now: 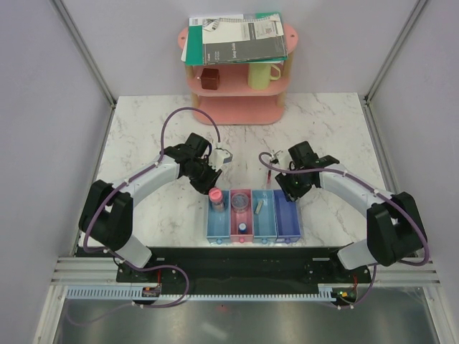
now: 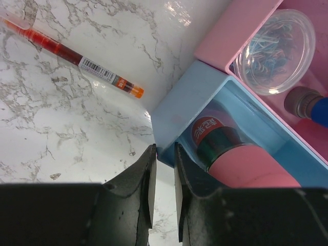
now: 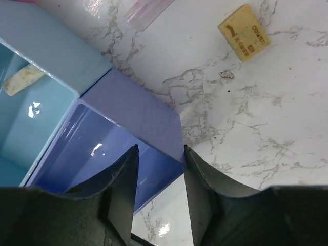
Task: Sort the stationery into containers
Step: Move the storage box to the corner of the board.
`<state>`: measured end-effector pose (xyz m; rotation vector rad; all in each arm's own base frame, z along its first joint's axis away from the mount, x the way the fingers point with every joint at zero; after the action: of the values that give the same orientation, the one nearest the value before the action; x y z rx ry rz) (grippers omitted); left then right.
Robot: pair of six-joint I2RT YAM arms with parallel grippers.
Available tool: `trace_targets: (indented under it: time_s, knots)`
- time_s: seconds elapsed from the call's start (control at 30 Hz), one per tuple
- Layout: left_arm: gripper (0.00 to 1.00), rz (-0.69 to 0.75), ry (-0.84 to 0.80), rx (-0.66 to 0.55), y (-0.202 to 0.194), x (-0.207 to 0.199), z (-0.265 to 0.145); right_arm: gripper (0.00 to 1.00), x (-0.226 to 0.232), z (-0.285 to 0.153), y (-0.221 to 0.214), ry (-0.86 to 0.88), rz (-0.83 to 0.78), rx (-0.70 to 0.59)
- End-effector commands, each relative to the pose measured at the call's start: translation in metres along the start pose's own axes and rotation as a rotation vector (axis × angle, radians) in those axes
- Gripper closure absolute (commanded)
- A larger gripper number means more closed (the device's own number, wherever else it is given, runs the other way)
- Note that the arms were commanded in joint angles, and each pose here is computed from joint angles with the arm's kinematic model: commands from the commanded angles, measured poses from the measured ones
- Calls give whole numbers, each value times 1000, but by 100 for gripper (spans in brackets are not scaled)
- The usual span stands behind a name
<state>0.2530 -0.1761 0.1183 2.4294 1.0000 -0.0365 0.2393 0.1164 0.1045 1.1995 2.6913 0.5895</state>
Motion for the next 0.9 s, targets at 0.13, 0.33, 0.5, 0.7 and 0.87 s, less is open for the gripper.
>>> trace_targets:
  time_s: [0.13, 0.33, 0.5, 0.7, 0.87]
  knots:
    - [75, 27, 50, 4, -3, 7, -2, 60, 5, 2, 30, -13, -53, -57]
    - [77, 37, 85, 5, -3, 14, -5, 61, 9, 5, 44, -22, -82, -76]
    - [78, 28, 136, 10, -3, 26, -8, 61, 14, 8, 60, -16, -101, -100]
    - [79, 19, 189, 0, -2, 42, -16, 61, 23, 19, 71, -3, -122, -105]
    - [79, 6, 227, -9, -1, 57, -23, 62, 31, 24, 86, 2, -154, -125]
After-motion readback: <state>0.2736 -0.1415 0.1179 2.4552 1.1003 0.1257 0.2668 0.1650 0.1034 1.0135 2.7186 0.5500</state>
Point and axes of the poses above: each gripper's point midway between its finger pads, its own z axis out along the fingers, its own x axis along the line the jaws close on, y = z × x, the point moved 5 cm from there along -z, back along the fingers, and after that the axes turned 4 degrees about -z, right-handed, at the moved point
